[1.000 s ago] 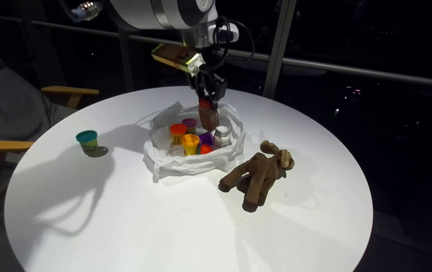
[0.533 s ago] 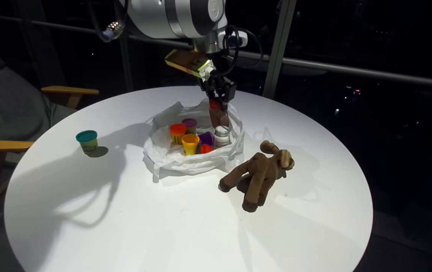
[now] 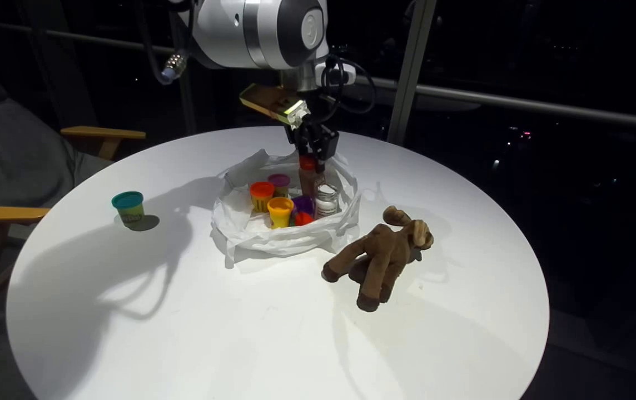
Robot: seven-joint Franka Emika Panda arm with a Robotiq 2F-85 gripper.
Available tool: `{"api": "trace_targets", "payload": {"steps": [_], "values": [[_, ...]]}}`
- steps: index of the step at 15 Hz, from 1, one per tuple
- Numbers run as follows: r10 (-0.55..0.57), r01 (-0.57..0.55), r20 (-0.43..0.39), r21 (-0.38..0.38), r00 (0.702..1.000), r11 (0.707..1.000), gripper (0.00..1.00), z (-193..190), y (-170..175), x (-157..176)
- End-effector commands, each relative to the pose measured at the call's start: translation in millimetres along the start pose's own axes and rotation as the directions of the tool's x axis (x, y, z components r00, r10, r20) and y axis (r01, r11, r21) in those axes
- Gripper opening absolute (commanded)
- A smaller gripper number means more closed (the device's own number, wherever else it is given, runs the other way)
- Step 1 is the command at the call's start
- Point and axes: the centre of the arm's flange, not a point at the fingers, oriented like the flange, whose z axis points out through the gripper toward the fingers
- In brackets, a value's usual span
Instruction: Place the containers, strawberry and toy deer inside the plastic
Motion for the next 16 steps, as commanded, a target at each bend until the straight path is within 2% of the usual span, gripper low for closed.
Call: {"api": "trace_targets", "payload": {"steps": [1,3,4,5,7,10,12,16], "values": [[-0.009,0.009,0.054,0.012,0.998,1.0,0.24,7.4,-15.1,17.2],[-0.007,0.008,0.06,-0.003,0.998,1.0,0.24,7.6,-18.1,20.6],[-0.001,0.002,0.055,-0.015,0.998,1.0,0.38,6.8,-18.5,22.7],[0.007,-0.005,0.052,-0.023,0.999,1.0,0.74,5.5,-18.6,25.9],[0.02,-0.019,0.027,-0.032,0.999,0.999,0.79,-1.0,-16.2,33.7],[0.039,-0.04,-0.029,-0.035,0.999,0.999,1.0,-23.3,-8.8,45.7],[0.048,-0.05,-0.05,-0.037,0.998,0.998,1.0,-39.6,-5.3,50.8],[0.031,-0.034,-0.06,-0.063,0.998,0.997,1.0,-94.6,-15.7,25.9]]}}
